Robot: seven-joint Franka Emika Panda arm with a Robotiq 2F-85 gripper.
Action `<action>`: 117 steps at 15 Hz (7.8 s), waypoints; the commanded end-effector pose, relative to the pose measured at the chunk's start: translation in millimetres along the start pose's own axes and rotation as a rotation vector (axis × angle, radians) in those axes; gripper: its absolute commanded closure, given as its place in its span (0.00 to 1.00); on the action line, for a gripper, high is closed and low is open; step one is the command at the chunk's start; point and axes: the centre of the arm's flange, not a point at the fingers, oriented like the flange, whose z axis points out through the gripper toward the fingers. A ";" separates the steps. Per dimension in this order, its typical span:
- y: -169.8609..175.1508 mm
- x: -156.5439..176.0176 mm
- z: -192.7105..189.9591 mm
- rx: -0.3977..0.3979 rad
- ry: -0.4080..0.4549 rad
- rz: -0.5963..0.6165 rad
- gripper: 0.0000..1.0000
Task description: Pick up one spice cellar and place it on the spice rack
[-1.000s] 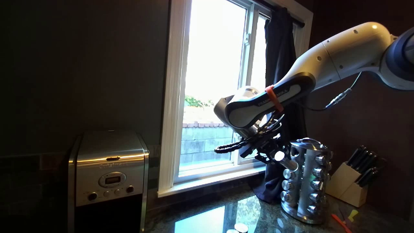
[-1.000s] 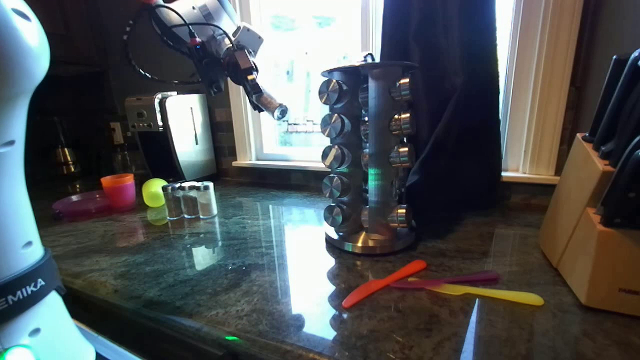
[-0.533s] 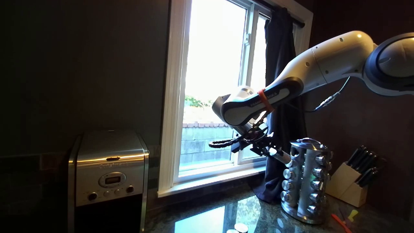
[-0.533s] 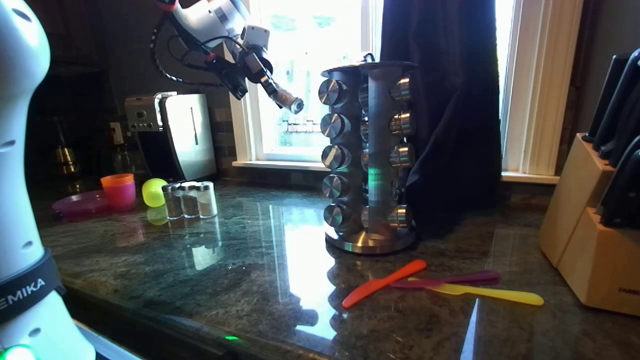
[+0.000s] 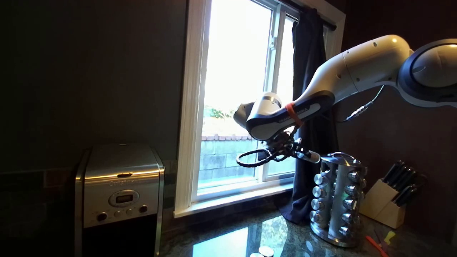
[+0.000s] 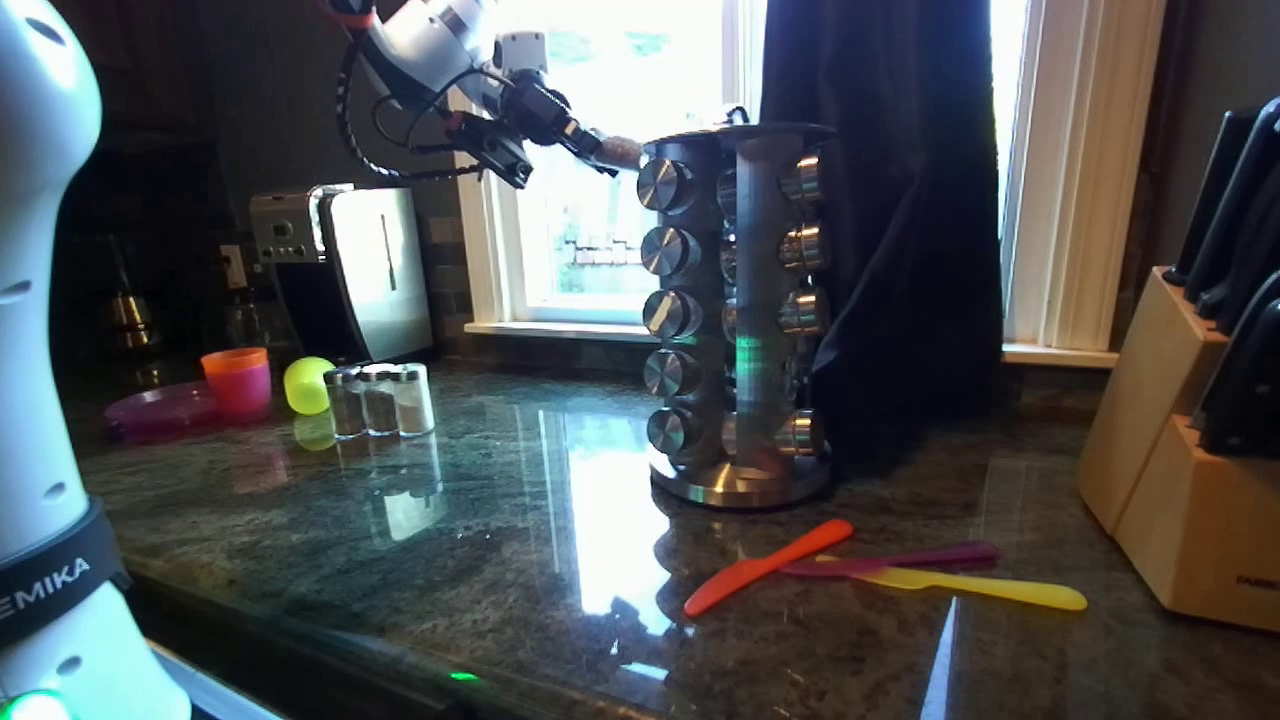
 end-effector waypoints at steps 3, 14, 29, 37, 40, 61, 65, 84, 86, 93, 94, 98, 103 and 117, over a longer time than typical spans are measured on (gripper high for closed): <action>-6.9 -20.9 -3.9 0.001 0.010 0.035 0.76; -9.3 -23.1 -3.3 -0.001 0.012 0.034 0.51; -15.8 -28.1 24.5 -0.021 -0.031 0.077 0.76; -25.5 -20.6 53.2 -0.005 -0.053 0.105 0.76; -24.3 -12.6 62.2 -0.002 -0.055 0.131 0.76; -0.2 3.5 81.0 -0.055 -0.080 0.183 0.76; 5.6 0.8 85.0 -0.080 -0.096 0.138 0.76; 21.3 -14.0 63.9 -0.099 -0.119 -0.048 0.76; 21.5 -19.1 56.4 -0.084 -0.109 -0.065 0.76; 19.1 -25.8 51.0 -0.009 -0.068 -0.042 0.76; 17.5 -25.2 52.0 0.005 -0.057 -0.032 0.76; 11.2 -25.5 58.5 0.039 -0.015 -0.007 0.76; 12.3 -25.3 63.8 0.049 0.018 0.022 0.76; 21.9 -26.1 78.2 0.079 0.054 0.065 0.76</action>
